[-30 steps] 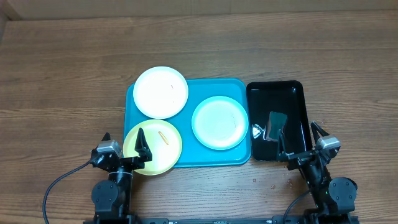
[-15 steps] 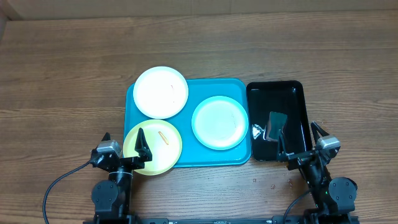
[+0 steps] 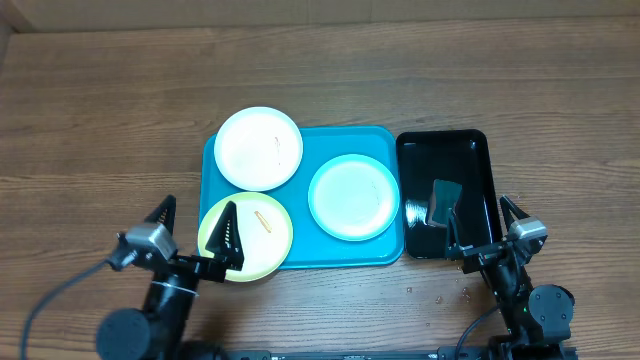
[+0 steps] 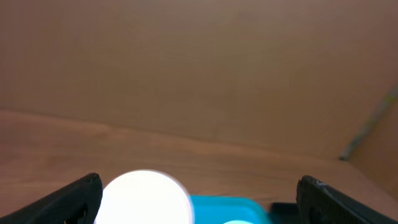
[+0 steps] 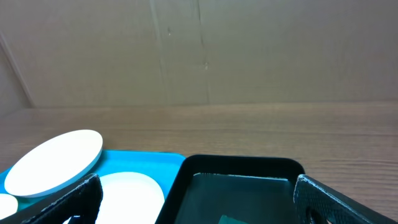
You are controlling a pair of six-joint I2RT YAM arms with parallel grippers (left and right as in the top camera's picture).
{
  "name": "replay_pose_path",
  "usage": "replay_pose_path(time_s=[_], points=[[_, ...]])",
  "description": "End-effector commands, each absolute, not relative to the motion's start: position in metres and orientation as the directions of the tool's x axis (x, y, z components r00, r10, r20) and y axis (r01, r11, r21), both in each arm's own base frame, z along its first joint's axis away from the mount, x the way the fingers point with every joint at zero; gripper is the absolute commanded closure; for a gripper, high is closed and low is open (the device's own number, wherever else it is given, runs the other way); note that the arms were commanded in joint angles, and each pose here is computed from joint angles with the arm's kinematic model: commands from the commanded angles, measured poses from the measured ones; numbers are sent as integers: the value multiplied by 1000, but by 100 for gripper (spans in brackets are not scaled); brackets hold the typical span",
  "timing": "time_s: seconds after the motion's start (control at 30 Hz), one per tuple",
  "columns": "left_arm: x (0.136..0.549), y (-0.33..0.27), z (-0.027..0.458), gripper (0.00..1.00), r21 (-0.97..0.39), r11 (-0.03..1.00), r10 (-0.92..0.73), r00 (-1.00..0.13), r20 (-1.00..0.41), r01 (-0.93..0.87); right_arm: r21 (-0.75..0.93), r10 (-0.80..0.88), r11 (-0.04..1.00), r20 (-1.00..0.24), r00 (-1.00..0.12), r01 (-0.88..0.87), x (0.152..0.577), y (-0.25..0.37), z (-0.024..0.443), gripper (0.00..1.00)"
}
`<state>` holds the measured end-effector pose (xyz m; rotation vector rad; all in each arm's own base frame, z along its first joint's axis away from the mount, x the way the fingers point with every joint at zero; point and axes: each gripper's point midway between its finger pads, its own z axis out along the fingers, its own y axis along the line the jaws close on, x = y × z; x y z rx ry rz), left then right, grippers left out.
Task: Clean dirty plates on tray and stack at the side
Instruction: 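Reach the left gripper over the light-blue plate on the teal tray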
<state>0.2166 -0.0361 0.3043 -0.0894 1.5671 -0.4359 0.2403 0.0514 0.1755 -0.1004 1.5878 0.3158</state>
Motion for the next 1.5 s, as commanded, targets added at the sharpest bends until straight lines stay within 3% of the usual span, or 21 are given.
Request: replay_pose_path(time_s=[0.0,0.13,0.27,0.43,0.47,0.5,0.53,0.7,0.8,0.97,1.0,1.3,1.47], points=[[221,-61,339,0,-348,883,-298,-198,-934,315,133,126,957,-991,-42,-257,240,51,174,0],[233,-62,343,0,-358,902,-225,-445,-867,241,133,126,957,-991,-42,-257,240,51,174,0],[242,-61,331,0,-383,911,-181,-688,-703,152,133,126,957,-991,-42,-257,240,51,174,0],[257,-63,297,2,-426,904,-191,-857,-479,37,133,126,957,-991,-42,-257,240,51,174,0],[260,-66,290,33,-446,895,-188,-878,-440,32,133,126,957,-991,-42,-257,240,51,174,0],[262,-69,283,91,-460,887,-183,-896,-405,27,132,126,957,-991,-42,-257,240,51,174,0],[263,-72,274,96,-472,881,-182,-916,-358,9,133,126,957,-991,-42,-257,240,51,174,0],[272,-81,241,96,-452,892,-144,-956,-257,-13,133,126,957,-991,-42,-257,240,51,174,0],[274,-86,220,90,-398,917,-137,-963,-230,-35,133,126,957,-991,-42,-257,240,51,174,0],[278,-101,186,43,-322,946,-118,-964,-239,-36,132,126,957,-991,-42,-257,240,51,174,0],[279,-104,179,40,-313,949,-115,-963,-243,-34,132,126,957,-991,-42,-257,240,51,174,0],[288,-133,119,44,-330,943,-146,-946,-290,-45,133,126,957,-991,-42,-257,240,51,174,0],[297,-149,88,52,-313,950,-138,-925,-353,-22,133,126,957,-991,-42,-257,240,51,174,0]])
